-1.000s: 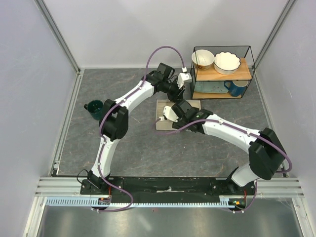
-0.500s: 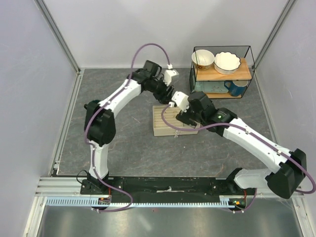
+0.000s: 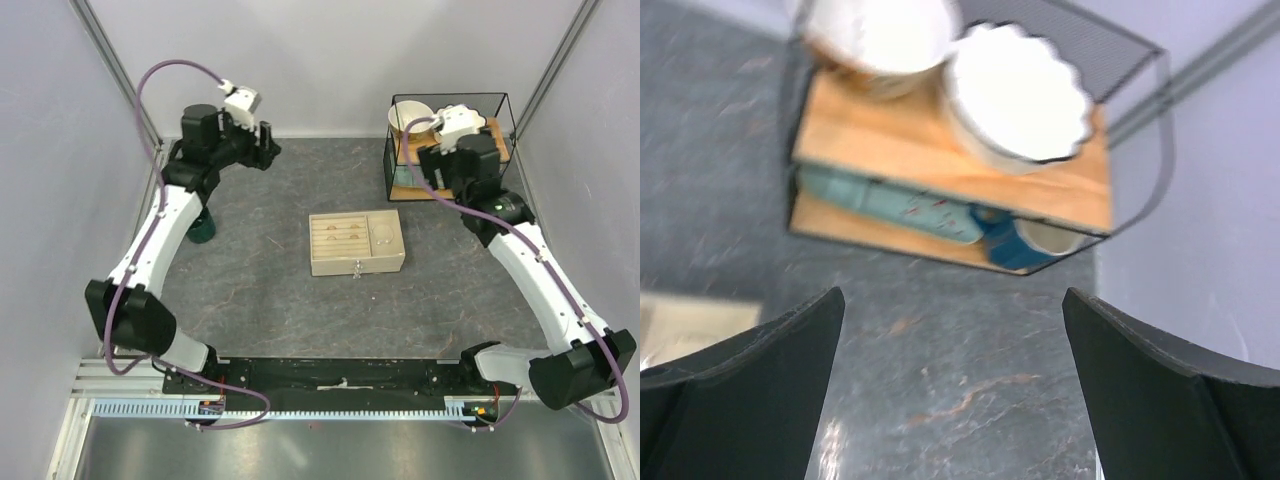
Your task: Organize the mixed jewelry
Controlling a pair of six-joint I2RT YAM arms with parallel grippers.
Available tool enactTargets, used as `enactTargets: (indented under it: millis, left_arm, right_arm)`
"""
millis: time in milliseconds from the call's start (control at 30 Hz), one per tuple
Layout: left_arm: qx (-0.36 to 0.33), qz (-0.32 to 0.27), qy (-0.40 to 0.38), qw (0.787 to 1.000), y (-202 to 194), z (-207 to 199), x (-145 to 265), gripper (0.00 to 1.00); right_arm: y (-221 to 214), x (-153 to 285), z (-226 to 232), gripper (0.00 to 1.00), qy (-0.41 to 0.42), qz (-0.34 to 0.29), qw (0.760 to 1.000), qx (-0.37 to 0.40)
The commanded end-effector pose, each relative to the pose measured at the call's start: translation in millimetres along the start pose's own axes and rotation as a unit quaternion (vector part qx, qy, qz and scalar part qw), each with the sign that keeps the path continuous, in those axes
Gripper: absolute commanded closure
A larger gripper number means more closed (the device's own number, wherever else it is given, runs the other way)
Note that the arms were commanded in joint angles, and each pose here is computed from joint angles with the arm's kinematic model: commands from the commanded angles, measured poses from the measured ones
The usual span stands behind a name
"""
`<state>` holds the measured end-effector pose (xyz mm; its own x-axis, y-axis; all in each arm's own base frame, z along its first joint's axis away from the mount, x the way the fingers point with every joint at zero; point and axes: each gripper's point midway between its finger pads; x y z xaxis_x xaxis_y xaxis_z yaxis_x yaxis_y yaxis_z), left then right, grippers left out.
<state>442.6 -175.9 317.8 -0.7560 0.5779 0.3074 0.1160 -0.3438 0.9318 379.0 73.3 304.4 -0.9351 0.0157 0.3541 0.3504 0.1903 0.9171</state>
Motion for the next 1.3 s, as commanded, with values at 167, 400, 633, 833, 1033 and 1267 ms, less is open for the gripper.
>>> enactTargets:
  millis: [167, 400, 633, 833, 1033, 1267]
  left_arm:
    - [0.027, -0.044, 0.218, 0.975, 21, 93, 99, 0.27]
    - [0.034, -0.068, 0.235, 0.969, 30, 101, 130, 0.27]
    - [0.052, -0.084, 0.208, 0.973, 39, 92, 127, 0.27]
    - [0.05, -0.085, 0.202, 0.974, 40, 90, 126, 0.27]
    - [0.048, -0.086, 0.2, 0.975, 40, 88, 127, 0.27]
    - [0.048, -0.091, 0.196, 0.975, 44, 86, 129, 0.27]
  right_arm:
    - [101, 32, -64, 0.02, -0.08, -0.172, 0.974, -0.127]
    - [137, 46, -81, 0.02, -0.11, -0.221, 0.959, -0.141]
    - [138, 42, -79, 0.02, -0.106, -0.22, 0.96, -0.14]
    - [135, 40, -77, 0.02, -0.104, -0.216, 0.961, -0.136]
    - [133, 38, -76, 0.02, -0.103, -0.214, 0.962, -0.134]
    - [133, 40, -78, 0.02, -0.107, -0.215, 0.962, -0.129]
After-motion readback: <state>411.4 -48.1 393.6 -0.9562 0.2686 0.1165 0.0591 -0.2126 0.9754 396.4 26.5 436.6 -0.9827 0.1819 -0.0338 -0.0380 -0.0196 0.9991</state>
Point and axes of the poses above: each gripper's point midway between its finger pads, its own x axis back along the fingers, its own z axis along the line the jaws close on, y = z × x, and after that the axes turned 13 degrees about -x, right-handed
